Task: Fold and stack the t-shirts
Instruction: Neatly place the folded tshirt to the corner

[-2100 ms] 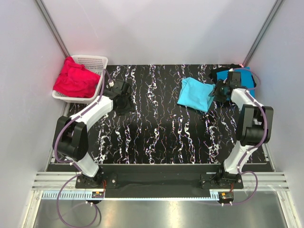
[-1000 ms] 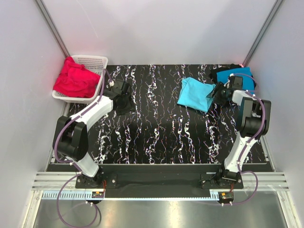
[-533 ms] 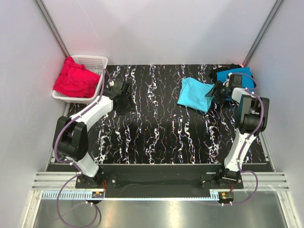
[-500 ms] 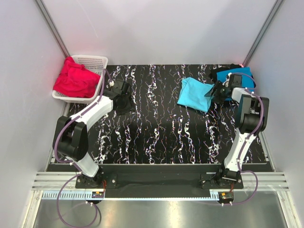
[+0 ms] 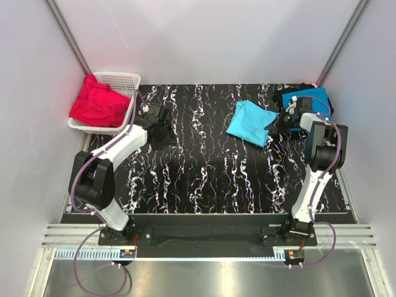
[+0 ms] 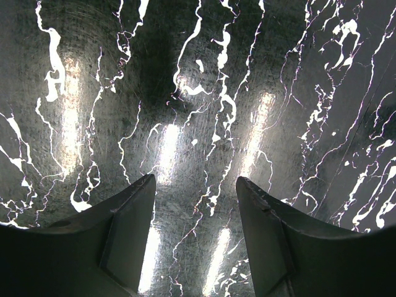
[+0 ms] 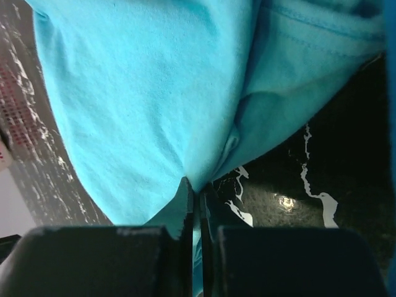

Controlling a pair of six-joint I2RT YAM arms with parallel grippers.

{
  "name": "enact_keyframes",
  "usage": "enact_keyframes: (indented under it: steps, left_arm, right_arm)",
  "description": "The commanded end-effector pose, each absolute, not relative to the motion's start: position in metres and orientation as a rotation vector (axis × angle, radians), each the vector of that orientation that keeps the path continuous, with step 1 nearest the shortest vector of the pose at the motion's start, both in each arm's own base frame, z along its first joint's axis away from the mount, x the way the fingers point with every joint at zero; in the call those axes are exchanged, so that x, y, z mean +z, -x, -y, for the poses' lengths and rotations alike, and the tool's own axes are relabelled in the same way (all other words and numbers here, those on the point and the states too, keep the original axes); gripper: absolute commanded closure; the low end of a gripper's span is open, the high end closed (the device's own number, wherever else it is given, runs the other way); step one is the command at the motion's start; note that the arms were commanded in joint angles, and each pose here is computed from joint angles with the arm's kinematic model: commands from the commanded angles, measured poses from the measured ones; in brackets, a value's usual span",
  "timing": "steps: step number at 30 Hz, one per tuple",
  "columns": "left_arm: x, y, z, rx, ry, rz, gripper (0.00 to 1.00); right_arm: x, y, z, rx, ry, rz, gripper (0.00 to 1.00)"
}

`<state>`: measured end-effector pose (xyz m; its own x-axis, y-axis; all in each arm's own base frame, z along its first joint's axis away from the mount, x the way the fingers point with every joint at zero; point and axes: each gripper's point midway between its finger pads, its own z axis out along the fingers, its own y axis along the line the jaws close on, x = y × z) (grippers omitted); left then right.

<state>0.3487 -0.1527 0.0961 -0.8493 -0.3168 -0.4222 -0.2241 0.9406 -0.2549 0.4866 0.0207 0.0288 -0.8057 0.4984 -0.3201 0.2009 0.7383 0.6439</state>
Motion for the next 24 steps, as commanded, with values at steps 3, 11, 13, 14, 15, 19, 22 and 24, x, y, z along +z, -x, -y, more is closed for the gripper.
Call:
enact_keyframes:
  steps: [3, 11, 13, 14, 15, 19, 22, 24]
  left_arm:
    - [0.113, -0.357, 0.157, -0.326, 0.387, -2.571, 0.40]
    - [0.121, -0.358, 0.158, -0.341, 0.386, -2.551, 0.40]
    - [0.125, -0.358, 0.159, -0.348, 0.385, -2.543, 0.40]
    - [0.125, -0.358, 0.159, -0.353, 0.383, -2.545, 0.40]
    - [0.128, -0.358, 0.160, -0.358, 0.382, -2.540, 0.40]
    - [0.136, -0.357, 0.161, -0.378, 0.379, -2.522, 0.40]
    - [0.141, -0.356, 0.160, -0.382, 0.376, -2.506, 0.39]
    - [0.144, -0.355, 0.160, -0.387, 0.371, -2.502, 0.39]
  right_arm:
    - [0.063, -0.479, -0.031, 0.645, -0.399, -2.500, 1.00]
    - [0.098, -0.443, -0.036, 0.407, -0.428, -2.568, 1.00]
    - [0.108, -0.429, -0.030, 0.348, -0.455, -2.575, 1.00]
    - [0.111, -0.422, -0.023, 0.295, -0.487, -2.582, 1.00]
    - [0.110, -0.417, -0.020, 0.264, -0.506, -2.595, 1.00]
    - [0.104, -0.396, -0.003, 0.121, -0.570, -2.647, 1.00]
    - [0.104, -0.386, 0.009, 0.020, -0.624, -2.639, 1.00]
    - [0.109, -0.381, 0.022, -0.078, -0.668, -2.612, 1.00]
